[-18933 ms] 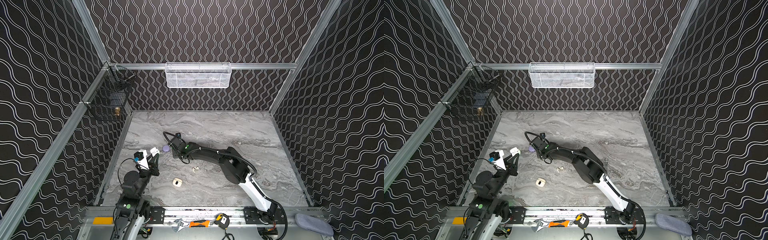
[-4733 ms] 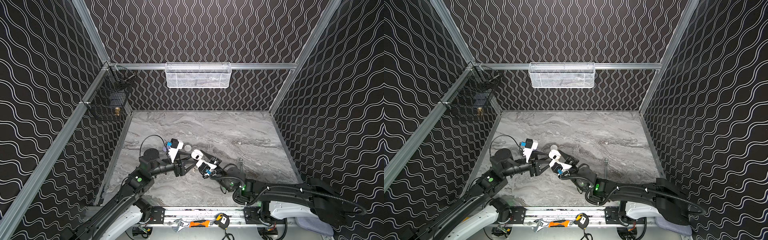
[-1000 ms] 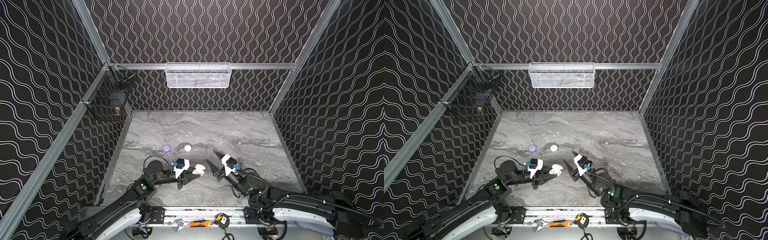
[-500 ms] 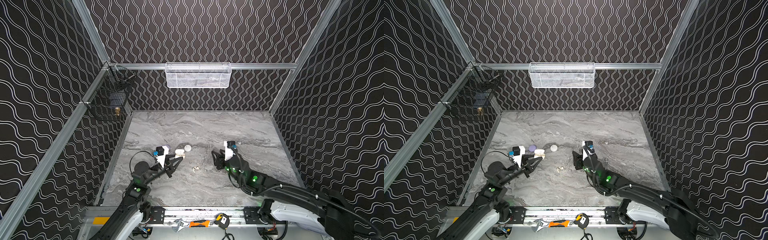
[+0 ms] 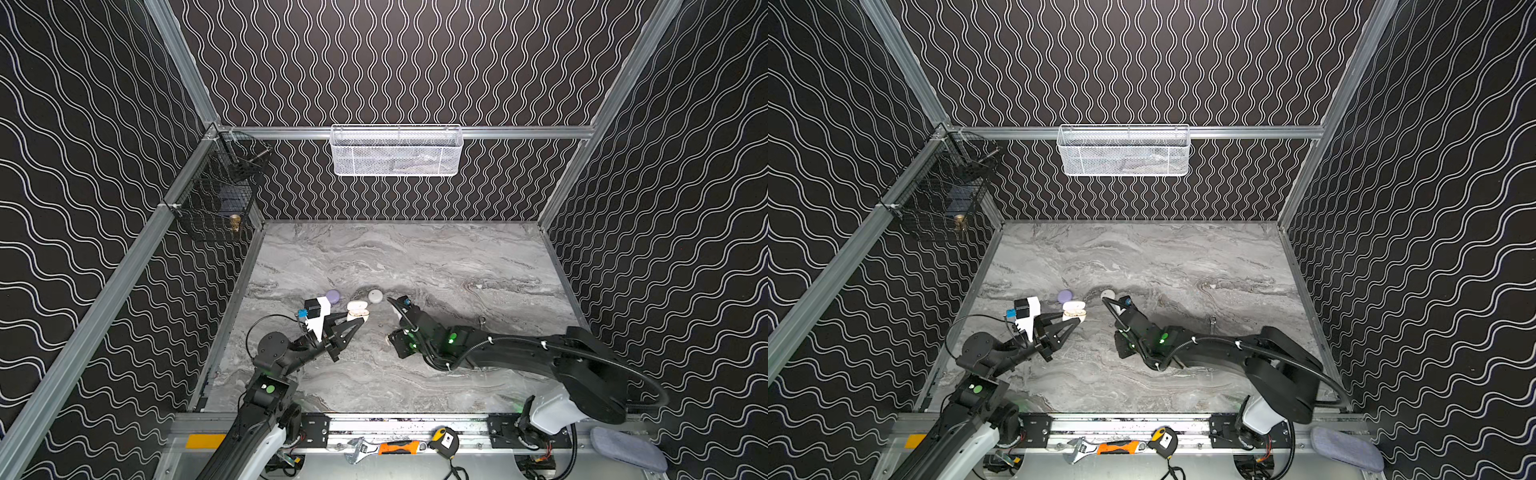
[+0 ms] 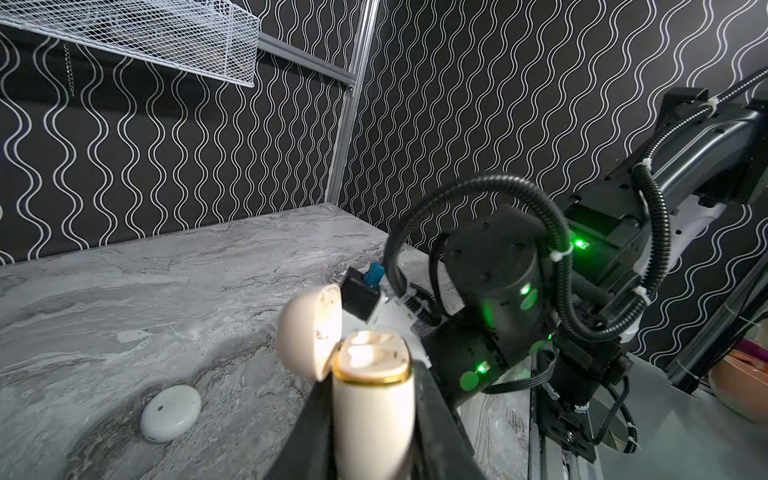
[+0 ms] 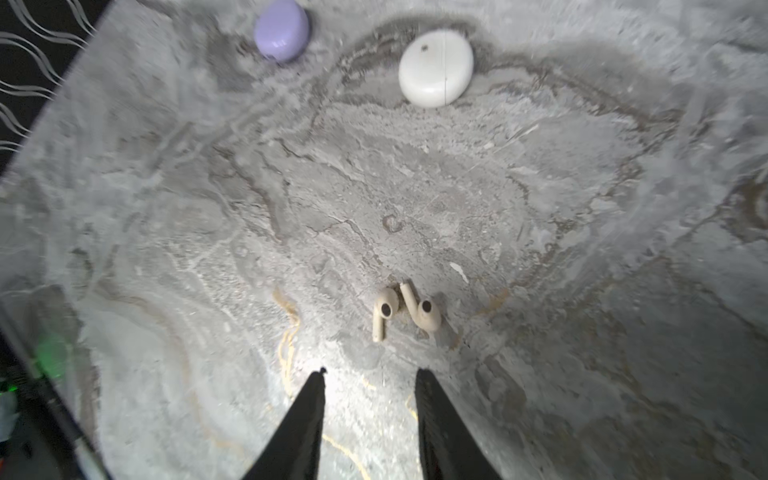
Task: Insert the wireless bluetooth earbuds into the charging case
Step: 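Move the open right gripper over the beige earbuds on the table, then lower the right gripper and grasp one beige earbud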
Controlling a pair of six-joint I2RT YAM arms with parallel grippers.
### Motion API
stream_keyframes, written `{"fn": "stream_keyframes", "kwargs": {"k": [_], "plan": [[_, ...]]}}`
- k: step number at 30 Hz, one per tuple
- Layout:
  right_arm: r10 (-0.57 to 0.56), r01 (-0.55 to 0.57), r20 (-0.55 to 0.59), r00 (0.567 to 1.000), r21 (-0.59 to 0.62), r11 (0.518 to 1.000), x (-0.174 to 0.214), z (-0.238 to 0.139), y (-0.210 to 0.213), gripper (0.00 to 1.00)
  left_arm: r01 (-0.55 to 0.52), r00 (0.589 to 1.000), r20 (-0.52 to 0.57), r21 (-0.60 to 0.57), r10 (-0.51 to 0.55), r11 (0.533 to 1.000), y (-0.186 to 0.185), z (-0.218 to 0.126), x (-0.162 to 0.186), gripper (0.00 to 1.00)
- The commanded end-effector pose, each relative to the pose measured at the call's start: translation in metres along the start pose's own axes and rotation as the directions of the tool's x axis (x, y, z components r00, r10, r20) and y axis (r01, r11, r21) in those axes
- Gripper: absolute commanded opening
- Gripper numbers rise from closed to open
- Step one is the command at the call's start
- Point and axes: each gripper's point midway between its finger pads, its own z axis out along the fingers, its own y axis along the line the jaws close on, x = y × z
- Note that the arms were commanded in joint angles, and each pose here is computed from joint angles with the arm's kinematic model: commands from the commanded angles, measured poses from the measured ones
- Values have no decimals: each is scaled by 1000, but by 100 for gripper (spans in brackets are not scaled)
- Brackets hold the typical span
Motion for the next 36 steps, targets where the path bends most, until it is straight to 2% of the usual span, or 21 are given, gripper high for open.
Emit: {"fn": "stream_keyframes", "kwargs": {"k": [1,6,10,13,24,30,36], "plan": [[3,1,-97,995,38,999,18,11,-3,39,-12,1000,12,-10,12,1000,-1,-2,-5,0],[-5,8,-146,989,16,1000,25,26,5,40,-24,999,25,-29,25,999,0,-5,-8,0],[-6,11,-184,983,28,1000,33,37,3,47,-24,999,27,-44,26,999,1,-6,-9,0],[-11,17,-171,985,36,999,23,43,6,51,-28,999,27,-46,29,999,1,-7,-9,0],[-26,45,-215,976,86,995,24,66,1,53,-30,999,24,-58,31,998,3,-8,-8,0],[-31,53,-213,977,98,994,25,66,-1,51,-32,999,29,-58,34,998,2,-9,-9,0],[-29,55,-219,975,114,992,28,66,-5,41,-33,999,30,-58,35,998,1,-10,-10,0]]}}
